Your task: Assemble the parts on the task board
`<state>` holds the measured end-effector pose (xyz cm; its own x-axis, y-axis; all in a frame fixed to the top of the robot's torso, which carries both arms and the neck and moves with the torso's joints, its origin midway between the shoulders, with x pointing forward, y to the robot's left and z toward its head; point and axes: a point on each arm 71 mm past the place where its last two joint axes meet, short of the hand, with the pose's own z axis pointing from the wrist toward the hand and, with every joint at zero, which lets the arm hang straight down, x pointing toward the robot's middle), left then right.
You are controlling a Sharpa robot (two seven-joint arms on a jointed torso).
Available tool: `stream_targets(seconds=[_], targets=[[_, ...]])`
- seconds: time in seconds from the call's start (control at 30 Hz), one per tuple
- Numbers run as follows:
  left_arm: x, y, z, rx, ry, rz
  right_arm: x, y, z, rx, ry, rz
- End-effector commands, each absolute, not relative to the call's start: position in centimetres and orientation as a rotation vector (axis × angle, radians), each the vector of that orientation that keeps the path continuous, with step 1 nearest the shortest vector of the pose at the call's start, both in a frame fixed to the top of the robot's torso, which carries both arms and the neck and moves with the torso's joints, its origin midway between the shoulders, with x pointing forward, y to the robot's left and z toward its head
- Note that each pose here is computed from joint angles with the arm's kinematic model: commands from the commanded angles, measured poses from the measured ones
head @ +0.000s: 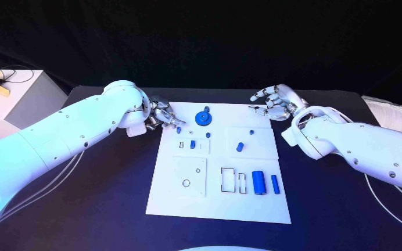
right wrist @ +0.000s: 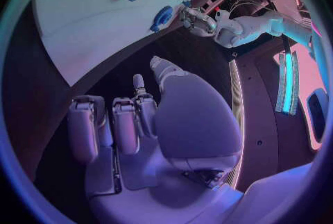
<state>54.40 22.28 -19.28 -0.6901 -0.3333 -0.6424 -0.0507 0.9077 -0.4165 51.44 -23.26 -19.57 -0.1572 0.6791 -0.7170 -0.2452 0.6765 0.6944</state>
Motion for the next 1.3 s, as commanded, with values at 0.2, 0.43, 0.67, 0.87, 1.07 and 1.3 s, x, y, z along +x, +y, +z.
stream_targets(seconds=[0.2,0.43,0.67,0.87,1.07,1.3], targets=[[54.11,21.97,-19.46,-0.234,2.343,-0.483,51.44,-23.18,-19.51,0.366,1.522,0.851],[54.08,21.97,-19.52,-0.229,2.346,-0.478,51.45,-23.17,-19.52,0.366,1.522,0.851],[54.02,21.86,-19.57,-0.224,2.351,-0.48,51.46,-23.15,-19.54,0.366,1.523,0.851],[53.99,21.81,-19.59,-0.228,2.351,-0.486,51.49,-23.1,-19.57,0.366,1.525,0.851],[54.01,21.87,-19.6,-0.242,2.347,-0.494,51.5,-23.08,-19.59,0.366,1.526,0.85],[53.99,21.89,-19.62,-0.253,2.348,-0.504,51.51,-23.08,-19.6,0.367,1.526,0.85]])
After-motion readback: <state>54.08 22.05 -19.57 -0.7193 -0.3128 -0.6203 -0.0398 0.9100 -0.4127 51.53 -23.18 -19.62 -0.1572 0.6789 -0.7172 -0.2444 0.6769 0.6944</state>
